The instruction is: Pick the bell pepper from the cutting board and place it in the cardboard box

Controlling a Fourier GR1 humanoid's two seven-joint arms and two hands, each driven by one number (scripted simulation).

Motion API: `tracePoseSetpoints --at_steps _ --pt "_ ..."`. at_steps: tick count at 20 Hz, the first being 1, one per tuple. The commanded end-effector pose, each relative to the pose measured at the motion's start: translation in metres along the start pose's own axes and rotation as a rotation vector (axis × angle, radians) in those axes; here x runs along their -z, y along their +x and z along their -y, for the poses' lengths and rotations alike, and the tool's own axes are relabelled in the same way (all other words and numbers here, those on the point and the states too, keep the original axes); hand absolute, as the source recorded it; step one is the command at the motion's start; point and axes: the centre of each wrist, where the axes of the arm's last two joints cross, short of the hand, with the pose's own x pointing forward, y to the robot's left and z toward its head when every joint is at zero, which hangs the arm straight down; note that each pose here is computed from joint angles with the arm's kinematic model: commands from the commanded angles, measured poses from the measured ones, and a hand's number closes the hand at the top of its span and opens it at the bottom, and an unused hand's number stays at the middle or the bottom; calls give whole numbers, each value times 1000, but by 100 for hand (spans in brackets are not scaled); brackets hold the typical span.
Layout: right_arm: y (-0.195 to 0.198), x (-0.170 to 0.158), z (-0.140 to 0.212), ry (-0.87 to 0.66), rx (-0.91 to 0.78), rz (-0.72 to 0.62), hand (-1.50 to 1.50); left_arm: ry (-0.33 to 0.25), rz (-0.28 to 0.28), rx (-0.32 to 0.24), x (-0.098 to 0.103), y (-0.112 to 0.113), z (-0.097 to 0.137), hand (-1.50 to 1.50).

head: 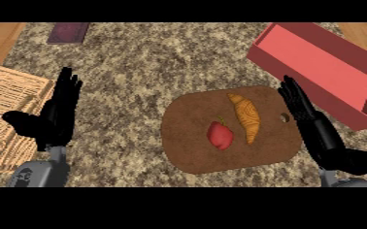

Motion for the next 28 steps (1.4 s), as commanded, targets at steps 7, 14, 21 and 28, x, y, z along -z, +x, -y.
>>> tracePoseSetpoints --at_steps 7,14,21,28 --pt "67 0 66 -391 -697 54 -150 -254 165 322 12 34 -12 0" --pt "108 -23 27 -424 -952 74 -150 -397 199 367 11 45 -6 0" --pt "136 -41 -16 -276 -1215 -129 -150 -464 220 369 11 52 0 0" --pt "139 -50 -57 -71 -1376 -454 -150 -516 235 351 12 48 26 0"
